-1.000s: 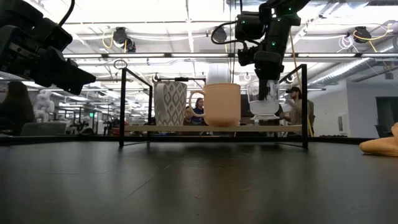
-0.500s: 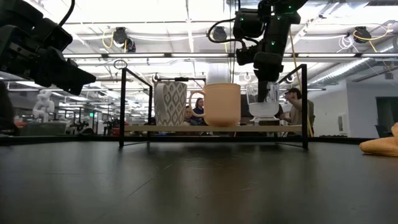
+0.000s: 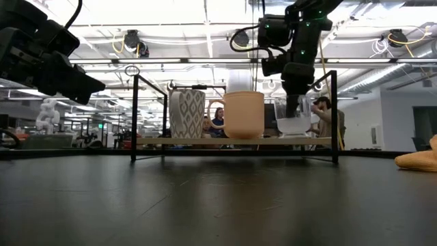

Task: Stack small to large cups/mugs on shelf
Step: Put the transparent mug on the shelf

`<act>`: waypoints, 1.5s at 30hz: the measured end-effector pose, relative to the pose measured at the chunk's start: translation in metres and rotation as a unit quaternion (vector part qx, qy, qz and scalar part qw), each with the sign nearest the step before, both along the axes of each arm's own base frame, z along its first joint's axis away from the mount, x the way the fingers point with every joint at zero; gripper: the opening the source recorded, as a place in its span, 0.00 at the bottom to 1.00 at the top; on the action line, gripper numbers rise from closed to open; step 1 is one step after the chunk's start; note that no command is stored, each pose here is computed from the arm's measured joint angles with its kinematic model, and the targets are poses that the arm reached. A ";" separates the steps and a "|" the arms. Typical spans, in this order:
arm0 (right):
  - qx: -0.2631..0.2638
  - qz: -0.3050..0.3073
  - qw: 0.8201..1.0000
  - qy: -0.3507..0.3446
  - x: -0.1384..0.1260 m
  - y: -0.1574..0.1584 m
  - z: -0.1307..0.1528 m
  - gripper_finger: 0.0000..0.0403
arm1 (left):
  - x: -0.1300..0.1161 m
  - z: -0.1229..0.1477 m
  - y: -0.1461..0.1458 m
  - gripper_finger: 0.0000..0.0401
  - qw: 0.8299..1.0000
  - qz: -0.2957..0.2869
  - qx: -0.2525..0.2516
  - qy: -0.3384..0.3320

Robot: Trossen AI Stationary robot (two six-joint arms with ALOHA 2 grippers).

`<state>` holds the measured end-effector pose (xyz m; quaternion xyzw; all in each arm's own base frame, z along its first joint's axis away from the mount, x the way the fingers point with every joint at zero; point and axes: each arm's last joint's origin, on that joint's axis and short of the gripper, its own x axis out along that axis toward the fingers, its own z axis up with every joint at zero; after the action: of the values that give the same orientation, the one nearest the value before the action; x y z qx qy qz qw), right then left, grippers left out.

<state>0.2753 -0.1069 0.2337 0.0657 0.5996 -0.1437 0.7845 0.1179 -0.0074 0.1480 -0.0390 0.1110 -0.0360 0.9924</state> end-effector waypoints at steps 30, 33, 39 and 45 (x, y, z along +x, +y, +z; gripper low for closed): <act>-0.004 -0.002 1.000 -0.011 -0.001 0.000 -0.010 0.00 | 0.000 0.000 0.000 0.08 1.000 0.000 0.001 0.000; -0.005 -0.002 1.000 -0.015 0.000 0.000 -0.010 0.00 | 0.000 0.000 0.000 0.08 1.000 0.000 0.001 0.000; -0.005 -0.003 1.000 -0.016 0.000 0.000 -0.010 0.00 | 0.000 0.000 0.000 0.08 1.000 0.000 0.001 0.000; -0.005 -0.004 1.000 -0.016 0.000 0.000 -0.011 0.00 | 0.000 0.000 0.000 0.08 1.000 0.000 0.001 0.000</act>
<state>0.2754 -0.1068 0.2230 0.0663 0.5863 -0.1484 0.7936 0.1179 -0.0074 0.1480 -0.0378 0.1109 -0.0362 0.9925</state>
